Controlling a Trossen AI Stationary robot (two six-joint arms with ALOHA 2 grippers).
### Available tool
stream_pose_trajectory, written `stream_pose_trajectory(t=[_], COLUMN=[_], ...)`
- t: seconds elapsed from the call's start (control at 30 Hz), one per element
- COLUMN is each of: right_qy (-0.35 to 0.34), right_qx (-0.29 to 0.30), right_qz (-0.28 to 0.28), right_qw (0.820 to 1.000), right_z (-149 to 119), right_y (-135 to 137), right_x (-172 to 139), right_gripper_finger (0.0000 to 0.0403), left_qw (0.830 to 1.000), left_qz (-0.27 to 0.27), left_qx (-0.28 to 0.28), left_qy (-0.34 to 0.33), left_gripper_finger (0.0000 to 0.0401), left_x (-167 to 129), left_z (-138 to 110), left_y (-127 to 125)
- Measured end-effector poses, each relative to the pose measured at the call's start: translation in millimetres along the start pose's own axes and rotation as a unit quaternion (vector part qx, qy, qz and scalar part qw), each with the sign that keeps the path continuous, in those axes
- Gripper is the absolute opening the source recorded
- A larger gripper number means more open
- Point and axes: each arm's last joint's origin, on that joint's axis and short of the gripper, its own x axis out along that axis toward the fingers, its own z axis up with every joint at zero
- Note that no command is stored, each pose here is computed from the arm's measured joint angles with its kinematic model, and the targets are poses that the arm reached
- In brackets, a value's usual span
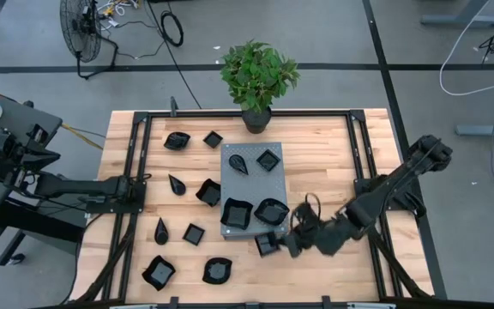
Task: Pick & Place Mini shaped plates
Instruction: Stack the black bowl on top of the black bowl on the shelf
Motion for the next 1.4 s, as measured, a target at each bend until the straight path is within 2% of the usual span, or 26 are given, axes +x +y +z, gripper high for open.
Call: stream_pose_trajectory(t=[0.33, 0.47, 0.93, 1.4], right_qy=[-0.085, -0.093, -0.030, 0.046], right_qx=[-0.013, -0.039, -0.128, -0.187], right_qz=[0.019, 0.017, -0.008, -0.012], right_qw=[0.996, 0.995, 0.991, 0.981], right_z=[70.4, 96.9, 171.4, 239.1], right_y=[6.3, 3.7, -24.5, -74.0], right_x=[-15.4, -19.6, -31.3, -51.2], right_gripper_finger=[0.0000, 0.0000, 0.0000, 0.0000], left_qw=[1.000, 1.000, 1.000, 1.000], left_qz=[0.000, 0.000, 0.000, 0.000], left_qx=[0.000, 0.000, 0.000, 0.000], left_qy=[0.000, 0.000, 0.000, 0.000], left_gripper_finger=[0.0023, 0.0023, 0.0023, 0.0023], left_x=[0.0, 0.0, 0.0, 0.1], left_z=[0.0, 0.0, 0.0, 0.0], left_y=[0.0, 0.0, 0.0, 0.0])
